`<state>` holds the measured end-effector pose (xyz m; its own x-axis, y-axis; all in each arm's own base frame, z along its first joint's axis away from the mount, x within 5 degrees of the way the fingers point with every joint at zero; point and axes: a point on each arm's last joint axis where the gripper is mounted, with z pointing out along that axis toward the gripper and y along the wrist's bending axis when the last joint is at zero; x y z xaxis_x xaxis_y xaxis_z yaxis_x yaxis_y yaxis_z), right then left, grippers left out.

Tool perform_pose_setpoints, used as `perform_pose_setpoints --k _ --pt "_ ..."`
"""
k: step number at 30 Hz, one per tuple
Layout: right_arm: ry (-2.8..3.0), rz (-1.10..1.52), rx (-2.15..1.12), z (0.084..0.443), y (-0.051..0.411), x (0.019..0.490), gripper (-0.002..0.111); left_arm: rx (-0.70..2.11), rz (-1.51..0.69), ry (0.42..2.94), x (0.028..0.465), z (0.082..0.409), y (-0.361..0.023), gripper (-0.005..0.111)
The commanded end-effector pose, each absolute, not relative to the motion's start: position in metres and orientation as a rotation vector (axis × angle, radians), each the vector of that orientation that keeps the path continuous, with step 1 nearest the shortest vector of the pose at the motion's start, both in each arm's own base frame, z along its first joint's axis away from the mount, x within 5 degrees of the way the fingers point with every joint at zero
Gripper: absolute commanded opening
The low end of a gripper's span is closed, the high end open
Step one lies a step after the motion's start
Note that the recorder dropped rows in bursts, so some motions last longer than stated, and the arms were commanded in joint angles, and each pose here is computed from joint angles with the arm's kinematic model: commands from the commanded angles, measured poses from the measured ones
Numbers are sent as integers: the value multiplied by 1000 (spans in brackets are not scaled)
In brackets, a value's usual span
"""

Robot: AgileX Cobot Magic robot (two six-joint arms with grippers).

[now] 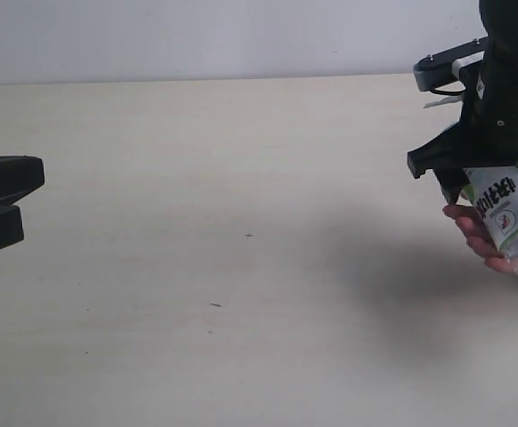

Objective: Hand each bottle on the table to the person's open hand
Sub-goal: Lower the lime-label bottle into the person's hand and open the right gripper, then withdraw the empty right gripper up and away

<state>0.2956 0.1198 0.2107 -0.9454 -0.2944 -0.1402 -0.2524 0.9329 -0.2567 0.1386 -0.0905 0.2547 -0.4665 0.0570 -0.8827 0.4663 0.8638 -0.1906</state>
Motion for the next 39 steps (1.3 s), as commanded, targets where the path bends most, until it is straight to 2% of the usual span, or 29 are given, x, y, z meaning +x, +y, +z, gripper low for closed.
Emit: perform_pose_setpoints --k 1,14,24,31,39 --pt "2896 -362 -428 212 120 297 76 376 -503 2000 139 255 -90 0" --pt "2827 -461 -467 215 115 302 76 376 -503 2000 139 255 -90 0" --pt "2763 -393 -480 220 118 305 76 376 -503 2000 139 255 -90 0" --pt "2666 -331 -441 255 114 295 76 376 -503 2000 139 255 -90 0" --pt "2517 -155 -334 316 102 262 75 376 -503 2000 139 255 -90 0"
